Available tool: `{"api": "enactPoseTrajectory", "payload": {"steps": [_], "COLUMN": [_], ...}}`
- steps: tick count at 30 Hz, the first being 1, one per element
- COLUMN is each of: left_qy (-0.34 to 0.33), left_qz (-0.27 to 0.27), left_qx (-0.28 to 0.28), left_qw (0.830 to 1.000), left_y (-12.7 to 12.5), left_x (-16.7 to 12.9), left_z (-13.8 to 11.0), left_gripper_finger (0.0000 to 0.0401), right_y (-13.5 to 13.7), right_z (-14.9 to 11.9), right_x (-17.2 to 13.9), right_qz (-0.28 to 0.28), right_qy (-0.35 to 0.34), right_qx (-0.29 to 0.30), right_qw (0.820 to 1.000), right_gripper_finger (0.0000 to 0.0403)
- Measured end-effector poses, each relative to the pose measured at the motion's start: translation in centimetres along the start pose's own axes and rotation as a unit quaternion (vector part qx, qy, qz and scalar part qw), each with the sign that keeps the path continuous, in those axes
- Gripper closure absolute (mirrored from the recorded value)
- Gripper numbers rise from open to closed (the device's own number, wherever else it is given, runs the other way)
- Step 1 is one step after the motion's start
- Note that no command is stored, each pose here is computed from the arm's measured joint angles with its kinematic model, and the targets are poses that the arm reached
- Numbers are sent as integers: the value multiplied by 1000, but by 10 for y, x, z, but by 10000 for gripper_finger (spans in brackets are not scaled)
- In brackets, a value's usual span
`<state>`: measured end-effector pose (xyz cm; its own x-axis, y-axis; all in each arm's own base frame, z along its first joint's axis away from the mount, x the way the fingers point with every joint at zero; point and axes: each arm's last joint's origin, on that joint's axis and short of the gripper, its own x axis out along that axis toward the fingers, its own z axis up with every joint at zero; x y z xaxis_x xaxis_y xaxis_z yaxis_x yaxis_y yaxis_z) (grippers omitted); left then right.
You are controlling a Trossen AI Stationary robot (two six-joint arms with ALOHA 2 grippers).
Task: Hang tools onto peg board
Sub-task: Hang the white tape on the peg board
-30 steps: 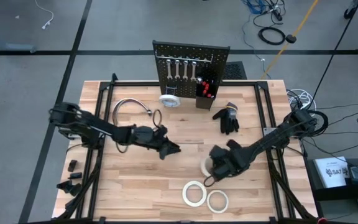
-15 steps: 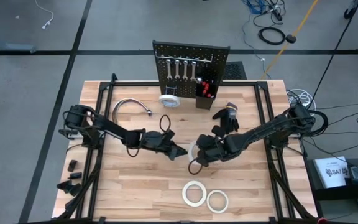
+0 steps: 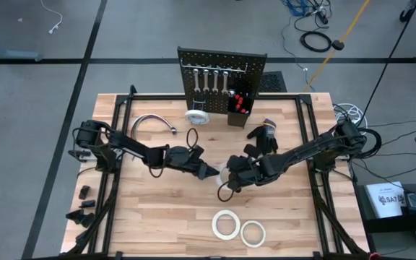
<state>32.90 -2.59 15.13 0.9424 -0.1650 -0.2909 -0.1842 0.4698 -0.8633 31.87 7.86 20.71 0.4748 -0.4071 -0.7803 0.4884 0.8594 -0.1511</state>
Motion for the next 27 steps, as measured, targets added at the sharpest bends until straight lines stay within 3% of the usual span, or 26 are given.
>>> {"api": "enactPoseTrajectory", "payload": {"steps": [11, 14, 19, 21, 27], "left_qy": [-13, -20, -32, -36, -30], "left_qz": [19, 22, 31, 35, 49], "left_qx": [20, 30, 60, 73, 98], "left_qw": [1000, 999, 997, 996, 994], "left_y": [4, 4, 4, 5, 8], "left_x": [0, 0, 0, -1, -1], "left_z": [1, 2, 2, 2, 1], "left_gripper_finger": [238, 263, 340, 342, 342], "right_y": [-14, -15, -16, -16, -14], "right_z": [15, 15, 15, 15, 14], "right_x": [11, 11, 11, 11, 8], "right_qz": [-31, -30, -36, -36, -15], "right_qy": [-30, -29, -30, -30, -22], "right_qx": [17, 18, 17, 17, 10], "right_qw": [999, 999, 999, 999, 1000], "right_gripper_finger": [342, 342, 342, 341, 256]}}
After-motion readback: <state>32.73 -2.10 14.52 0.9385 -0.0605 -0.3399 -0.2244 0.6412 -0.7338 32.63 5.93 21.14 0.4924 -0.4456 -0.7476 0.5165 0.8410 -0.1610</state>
